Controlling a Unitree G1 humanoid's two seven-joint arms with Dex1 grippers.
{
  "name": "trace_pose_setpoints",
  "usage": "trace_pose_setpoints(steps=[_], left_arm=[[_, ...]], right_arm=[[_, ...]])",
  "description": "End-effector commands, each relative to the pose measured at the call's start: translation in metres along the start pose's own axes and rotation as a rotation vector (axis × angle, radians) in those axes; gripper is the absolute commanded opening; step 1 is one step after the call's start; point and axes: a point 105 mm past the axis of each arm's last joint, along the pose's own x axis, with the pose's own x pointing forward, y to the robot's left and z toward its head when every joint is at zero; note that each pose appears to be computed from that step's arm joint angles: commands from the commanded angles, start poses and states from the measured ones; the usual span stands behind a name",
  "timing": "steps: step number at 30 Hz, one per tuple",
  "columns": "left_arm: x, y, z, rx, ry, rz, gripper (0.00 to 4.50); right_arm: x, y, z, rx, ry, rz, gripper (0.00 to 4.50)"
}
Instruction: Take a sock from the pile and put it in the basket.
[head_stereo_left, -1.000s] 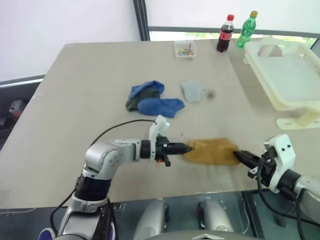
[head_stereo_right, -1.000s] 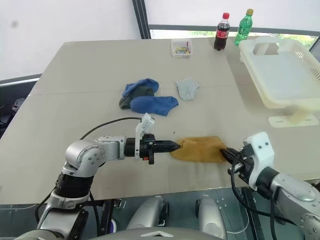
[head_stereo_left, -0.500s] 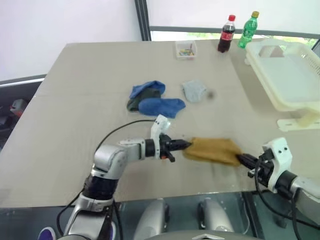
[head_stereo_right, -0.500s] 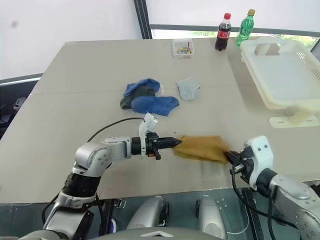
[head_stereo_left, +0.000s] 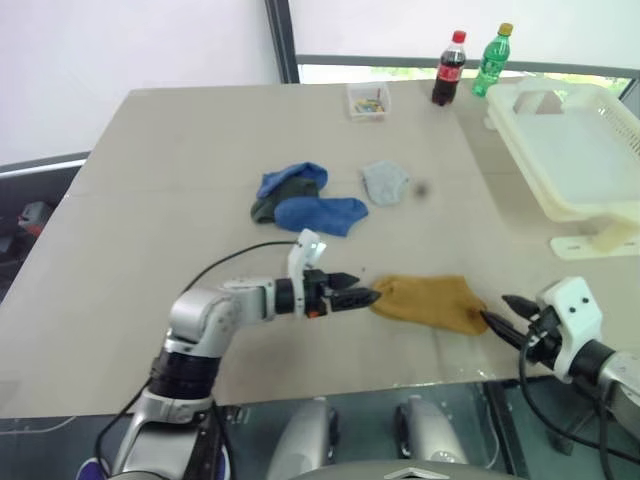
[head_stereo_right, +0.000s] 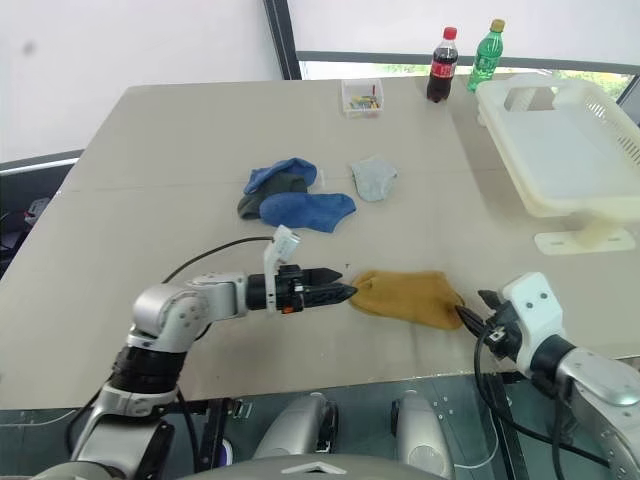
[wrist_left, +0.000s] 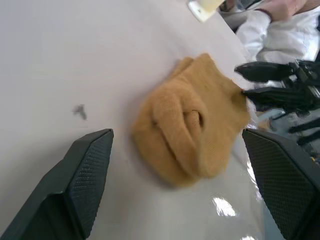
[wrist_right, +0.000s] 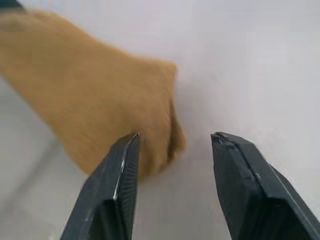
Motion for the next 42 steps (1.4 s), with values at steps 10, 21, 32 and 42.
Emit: trace_pose_setpoints(steps=[10, 21, 32, 42], left_arm=[[0.004, -0.007, -0.007, -0.066, 0.109, -0.049, 4.5], [0.029, -0.022, -0.009, -0.292, 0.232, -0.152, 4.5], [0.05, -0.053, 0.016, -0.419, 0.178, -0.387, 4.5], [0.093, -0.082, 0.024, -0.423, 0.164, -0.595, 4.5]], right_arm=[[0.037, 0.015, -0.019, -0.196, 0.007, 0.14, 0.05], [0.043, 0.017, -0.051, -0.227, 0.109, 0.208, 0.05], [0.037, 0.018, -0.037, -0.222, 0.076, 0.194, 0.05], [0.032, 0.022, -0.027, -0.215, 0.05, 0.193, 0.05]])
